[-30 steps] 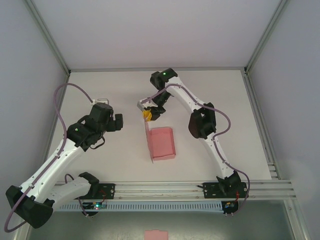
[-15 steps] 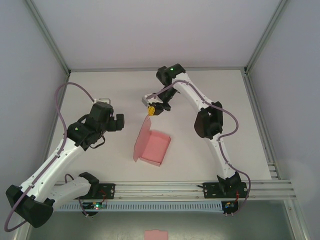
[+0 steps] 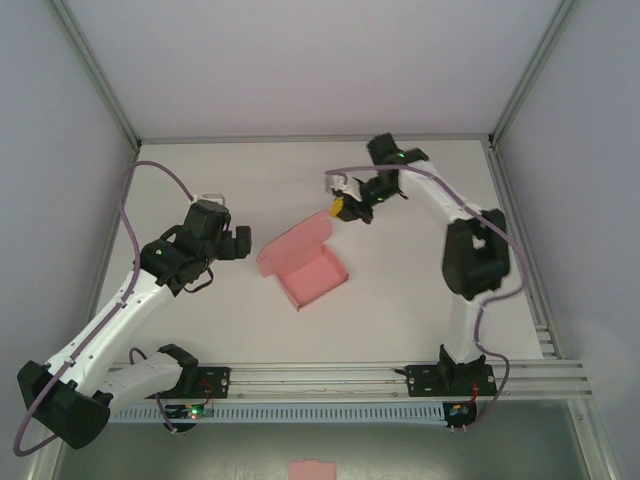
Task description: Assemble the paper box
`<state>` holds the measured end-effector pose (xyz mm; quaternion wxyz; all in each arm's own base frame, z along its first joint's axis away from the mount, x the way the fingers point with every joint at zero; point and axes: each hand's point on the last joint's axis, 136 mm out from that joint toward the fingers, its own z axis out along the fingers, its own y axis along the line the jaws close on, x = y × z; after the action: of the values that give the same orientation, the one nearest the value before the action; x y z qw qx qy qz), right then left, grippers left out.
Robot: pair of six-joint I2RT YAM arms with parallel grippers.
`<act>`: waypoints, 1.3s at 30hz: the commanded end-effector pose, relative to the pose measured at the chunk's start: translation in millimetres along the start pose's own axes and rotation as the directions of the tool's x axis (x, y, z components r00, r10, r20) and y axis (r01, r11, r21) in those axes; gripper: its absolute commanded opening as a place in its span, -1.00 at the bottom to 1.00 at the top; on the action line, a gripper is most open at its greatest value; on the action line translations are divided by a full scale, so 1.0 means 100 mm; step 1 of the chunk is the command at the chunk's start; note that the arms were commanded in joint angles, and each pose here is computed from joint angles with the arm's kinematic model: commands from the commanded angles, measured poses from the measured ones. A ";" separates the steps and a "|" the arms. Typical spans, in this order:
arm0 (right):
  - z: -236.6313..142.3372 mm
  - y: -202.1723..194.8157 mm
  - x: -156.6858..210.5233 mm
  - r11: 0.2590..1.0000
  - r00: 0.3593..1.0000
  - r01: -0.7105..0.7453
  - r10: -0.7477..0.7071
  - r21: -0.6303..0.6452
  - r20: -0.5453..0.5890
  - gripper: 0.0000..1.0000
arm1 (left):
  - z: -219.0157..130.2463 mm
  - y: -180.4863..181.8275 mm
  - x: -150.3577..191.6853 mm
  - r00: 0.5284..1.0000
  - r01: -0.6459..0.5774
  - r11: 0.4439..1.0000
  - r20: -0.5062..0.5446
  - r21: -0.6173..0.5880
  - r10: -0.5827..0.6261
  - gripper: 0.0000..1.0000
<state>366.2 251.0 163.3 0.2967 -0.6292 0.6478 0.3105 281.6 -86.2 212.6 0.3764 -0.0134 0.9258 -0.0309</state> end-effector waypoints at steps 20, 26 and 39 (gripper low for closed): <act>-0.28 0.03 0.35 0.869 0.907 -0.422 0.399 0.258 0.136 0.23 | 0.54 -0.60 -0.08 0.923 -0.383 0.817 0.168 0.430 0.345 1.00; -0.12 0.31 0.43 0.904 0.917 -0.396 0.396 0.162 0.034 0.53 | 0.83 -0.69 -0.10 0.895 -0.393 0.670 0.097 0.630 0.435 1.00; 0.05 -0.05 0.38 0.894 0.931 -0.342 0.364 0.289 -0.026 0.39 | 1.07 -0.82 0.10 0.866 -0.373 0.592 0.038 0.715 0.499 0.70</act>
<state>355.4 227.5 126.6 0.2830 -0.4704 0.7986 0.2467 352.7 -167.3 141.5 0.2888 0.3475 0.8481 -0.2769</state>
